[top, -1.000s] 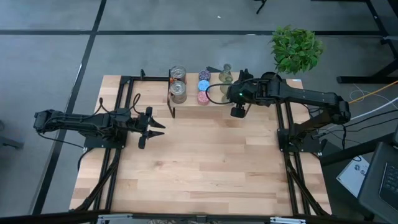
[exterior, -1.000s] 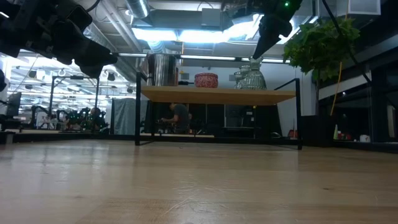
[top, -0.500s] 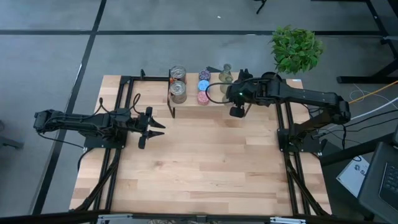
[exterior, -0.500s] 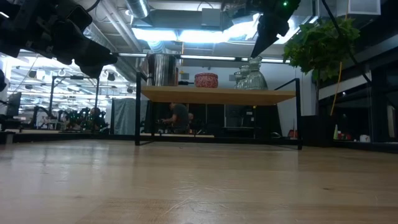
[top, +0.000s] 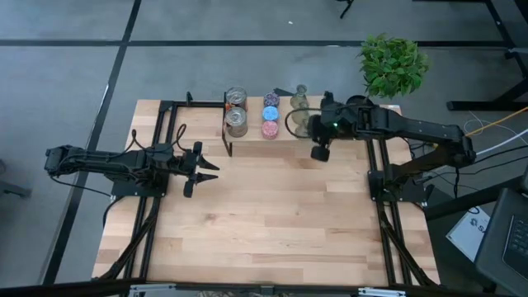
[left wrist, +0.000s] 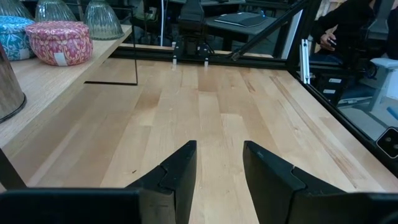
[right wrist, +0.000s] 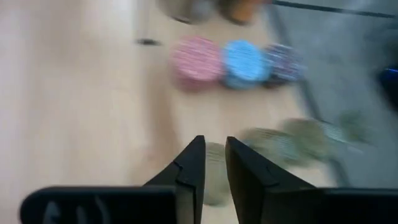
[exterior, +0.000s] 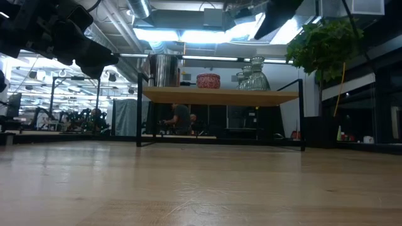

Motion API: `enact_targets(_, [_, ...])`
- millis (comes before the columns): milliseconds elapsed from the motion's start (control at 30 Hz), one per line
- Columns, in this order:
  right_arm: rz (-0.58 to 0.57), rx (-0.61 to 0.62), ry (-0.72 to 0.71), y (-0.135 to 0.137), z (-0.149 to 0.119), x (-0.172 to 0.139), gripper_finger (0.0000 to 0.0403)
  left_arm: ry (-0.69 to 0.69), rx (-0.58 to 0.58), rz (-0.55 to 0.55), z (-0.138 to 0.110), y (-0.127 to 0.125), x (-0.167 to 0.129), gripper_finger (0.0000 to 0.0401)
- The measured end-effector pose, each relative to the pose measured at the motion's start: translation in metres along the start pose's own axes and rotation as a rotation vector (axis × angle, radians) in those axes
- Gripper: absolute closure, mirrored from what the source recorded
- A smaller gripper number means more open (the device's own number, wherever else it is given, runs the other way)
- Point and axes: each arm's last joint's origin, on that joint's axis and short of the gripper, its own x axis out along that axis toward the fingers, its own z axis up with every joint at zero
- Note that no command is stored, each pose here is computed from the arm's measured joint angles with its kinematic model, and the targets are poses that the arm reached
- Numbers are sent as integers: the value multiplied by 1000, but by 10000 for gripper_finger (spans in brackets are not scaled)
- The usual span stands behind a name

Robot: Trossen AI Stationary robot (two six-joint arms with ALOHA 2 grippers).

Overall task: Pick & Place candle stick holders
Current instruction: Return to Home Position

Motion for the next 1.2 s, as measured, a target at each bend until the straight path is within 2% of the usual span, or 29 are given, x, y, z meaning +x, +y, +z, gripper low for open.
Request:
enact_targets(100, [165,-4,-20,14,1,-5,343,0,0,0,0,0,0,274])
enact_targets(200, [277,-38,-33,31,2,-10,363,0,0,0,0,0,0,274])
enact_targets(333, [360,-119,-77,64,0,-14,396,0,0,0,0,0,0,274])
enact_targets(500, [415,-189,-68,103,-15,-13,400,0,0,0,0,0,0,274])
enact_targets(700, [480,-178,-51,138,-40,-3,401,0,0,0,0,0,0,274])
enact_targets(967, [786,-191,-229,179,-69,16,402,0,0,1,0,0,0,274])
enact_targets(1100, [869,-109,-186,193,-93,23,402,0,0,0,0,0,0,274])
enact_targets(1200, [890,-52,-166,199,-109,28,402,0,0,1,0,0,0,274])
